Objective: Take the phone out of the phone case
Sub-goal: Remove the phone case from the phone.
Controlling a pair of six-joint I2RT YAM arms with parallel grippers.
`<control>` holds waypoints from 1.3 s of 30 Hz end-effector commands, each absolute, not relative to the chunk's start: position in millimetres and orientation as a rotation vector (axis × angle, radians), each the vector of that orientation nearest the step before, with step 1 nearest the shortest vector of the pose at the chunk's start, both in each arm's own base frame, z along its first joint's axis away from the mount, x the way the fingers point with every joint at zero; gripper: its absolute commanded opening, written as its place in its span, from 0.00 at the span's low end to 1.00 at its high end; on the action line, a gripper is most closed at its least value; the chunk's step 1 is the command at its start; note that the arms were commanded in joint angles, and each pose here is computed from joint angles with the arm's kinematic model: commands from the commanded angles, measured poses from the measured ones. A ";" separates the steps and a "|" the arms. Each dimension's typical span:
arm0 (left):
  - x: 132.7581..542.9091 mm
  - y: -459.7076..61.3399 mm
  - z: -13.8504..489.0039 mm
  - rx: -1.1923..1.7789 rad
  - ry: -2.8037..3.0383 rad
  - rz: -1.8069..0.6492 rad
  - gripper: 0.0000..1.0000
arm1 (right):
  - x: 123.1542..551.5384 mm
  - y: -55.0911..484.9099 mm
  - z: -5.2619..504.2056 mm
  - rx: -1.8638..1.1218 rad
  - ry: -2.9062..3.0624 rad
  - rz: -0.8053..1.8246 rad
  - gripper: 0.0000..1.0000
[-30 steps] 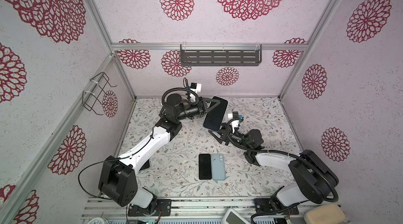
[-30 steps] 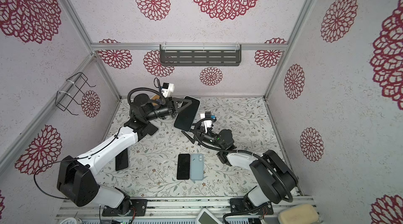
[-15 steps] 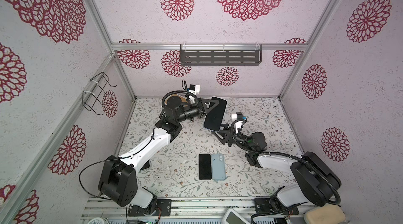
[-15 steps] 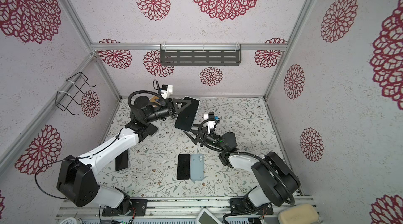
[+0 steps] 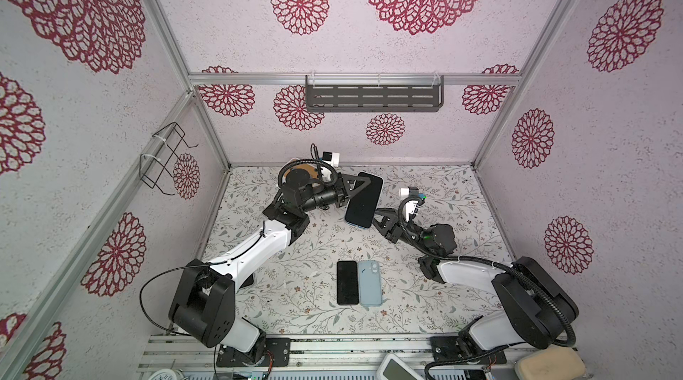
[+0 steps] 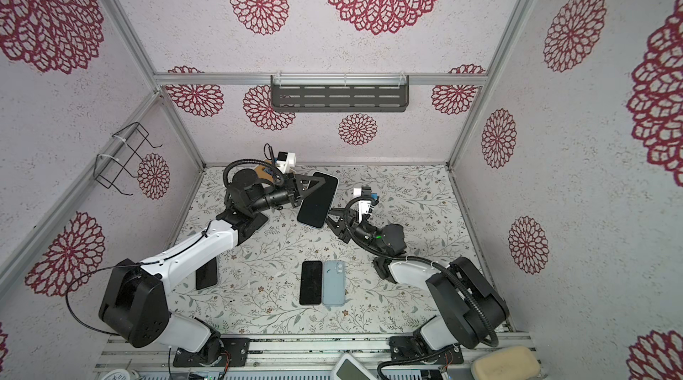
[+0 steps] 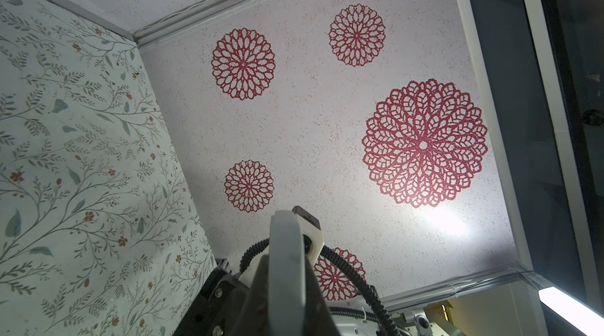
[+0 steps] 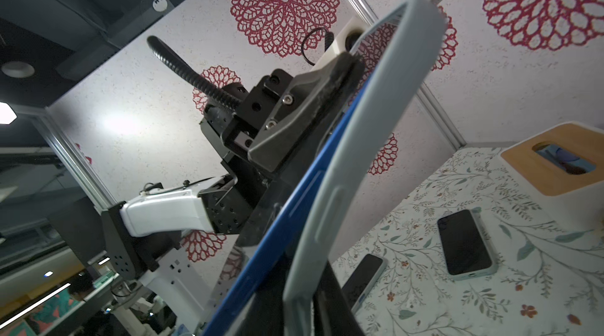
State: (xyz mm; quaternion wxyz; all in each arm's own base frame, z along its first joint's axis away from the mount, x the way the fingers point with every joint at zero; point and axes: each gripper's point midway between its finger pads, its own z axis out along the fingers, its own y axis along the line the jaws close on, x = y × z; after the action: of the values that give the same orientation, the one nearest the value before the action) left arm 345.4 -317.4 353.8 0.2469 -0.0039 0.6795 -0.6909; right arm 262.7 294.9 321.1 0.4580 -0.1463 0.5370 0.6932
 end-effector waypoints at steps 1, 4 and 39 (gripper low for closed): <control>348.1 -318.0 346.1 0.004 1.855 -1.842 0.00 | 261.6 285.3 338.3 -0.317 1.263 1.717 0.10; 358.8 -315.7 311.1 -0.064 1.913 -1.776 0.00 | 267.0 283.2 327.2 -0.274 1.369 1.661 0.04; 318.0 -312.1 186.3 0.406 2.289 -0.909 0.83 | 300.9 258.2 204.5 -0.028 1.971 1.367 0.00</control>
State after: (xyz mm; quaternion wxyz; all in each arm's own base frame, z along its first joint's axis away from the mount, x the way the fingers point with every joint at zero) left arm 336.9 -320.8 197.8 0.3026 0.0636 0.8421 -0.4419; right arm 288.6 252.3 161.6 0.3201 0.0119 0.8031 0.5025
